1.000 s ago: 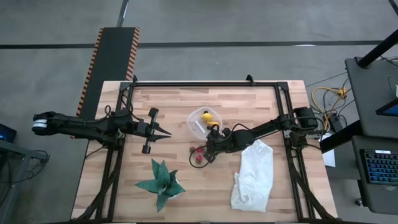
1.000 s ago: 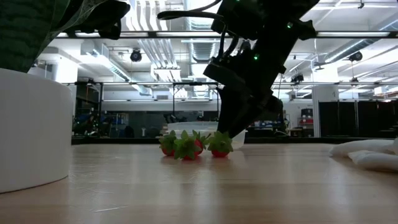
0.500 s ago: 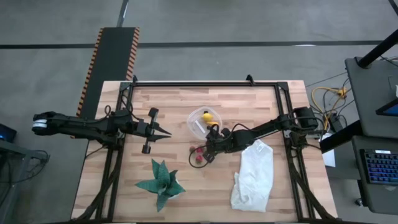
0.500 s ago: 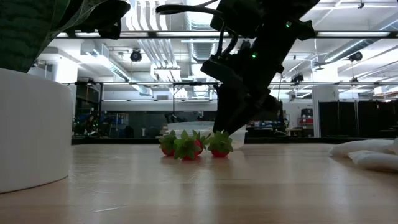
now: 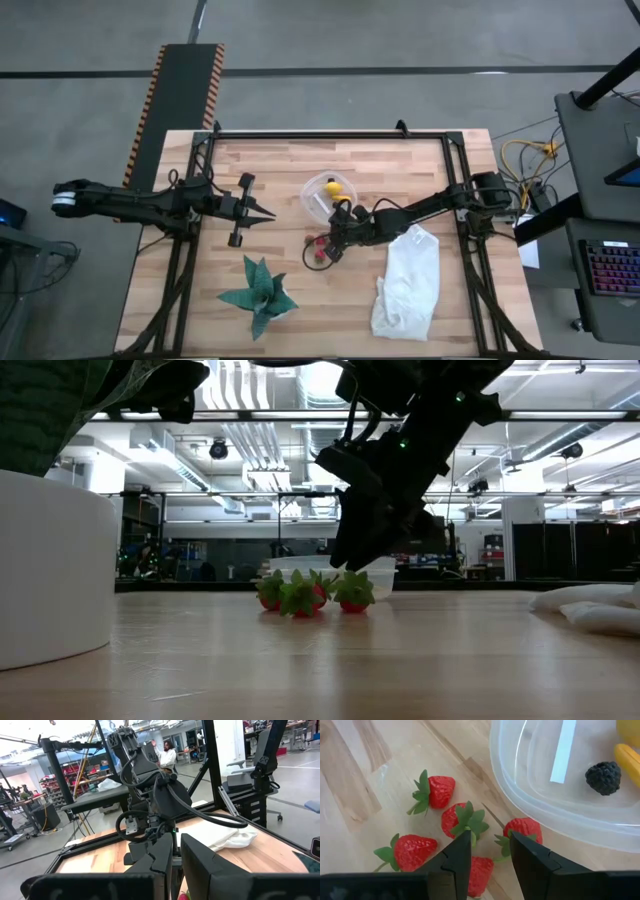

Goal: Pick and placing Produce into tupperware
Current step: Put the strawberry into the bin

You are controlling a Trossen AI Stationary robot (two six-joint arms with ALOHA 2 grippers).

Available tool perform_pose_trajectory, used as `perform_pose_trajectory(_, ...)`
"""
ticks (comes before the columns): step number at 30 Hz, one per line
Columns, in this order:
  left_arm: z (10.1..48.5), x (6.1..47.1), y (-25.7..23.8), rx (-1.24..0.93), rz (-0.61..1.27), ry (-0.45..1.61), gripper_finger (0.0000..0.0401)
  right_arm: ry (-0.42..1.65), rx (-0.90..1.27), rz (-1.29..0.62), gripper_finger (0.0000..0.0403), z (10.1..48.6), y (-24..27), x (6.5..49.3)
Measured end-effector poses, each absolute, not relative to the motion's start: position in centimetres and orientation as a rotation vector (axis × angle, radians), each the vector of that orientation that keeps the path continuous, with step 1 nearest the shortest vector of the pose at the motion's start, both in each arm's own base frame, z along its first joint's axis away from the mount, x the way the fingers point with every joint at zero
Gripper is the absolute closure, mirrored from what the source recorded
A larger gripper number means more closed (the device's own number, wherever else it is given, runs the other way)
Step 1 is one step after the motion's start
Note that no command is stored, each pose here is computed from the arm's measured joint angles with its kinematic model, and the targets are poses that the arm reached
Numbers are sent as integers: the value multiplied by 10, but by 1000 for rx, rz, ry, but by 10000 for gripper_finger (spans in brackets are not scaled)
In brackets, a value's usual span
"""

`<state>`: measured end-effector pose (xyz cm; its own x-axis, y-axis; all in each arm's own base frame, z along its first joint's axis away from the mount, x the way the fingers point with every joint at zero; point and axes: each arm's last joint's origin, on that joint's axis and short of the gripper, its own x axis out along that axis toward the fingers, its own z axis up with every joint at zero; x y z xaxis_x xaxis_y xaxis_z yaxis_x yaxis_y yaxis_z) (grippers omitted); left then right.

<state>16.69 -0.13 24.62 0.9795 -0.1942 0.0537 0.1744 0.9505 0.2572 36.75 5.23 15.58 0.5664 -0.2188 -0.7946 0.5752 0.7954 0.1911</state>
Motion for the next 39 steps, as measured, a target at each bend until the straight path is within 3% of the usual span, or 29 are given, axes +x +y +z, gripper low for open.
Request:
perform_pose_trajectory(20,246,167,-1,256,-188,-78,376,821,446,-460,276,151,52,367)
perform_pose_trajectory(31,246,167,-1,257,-188,-79,376,828,444,-473,204,150,47,367)
perform_pose_trajectory(39,246,167,-1,257,-188,-79,376,843,437,-483,178,151,44,366)
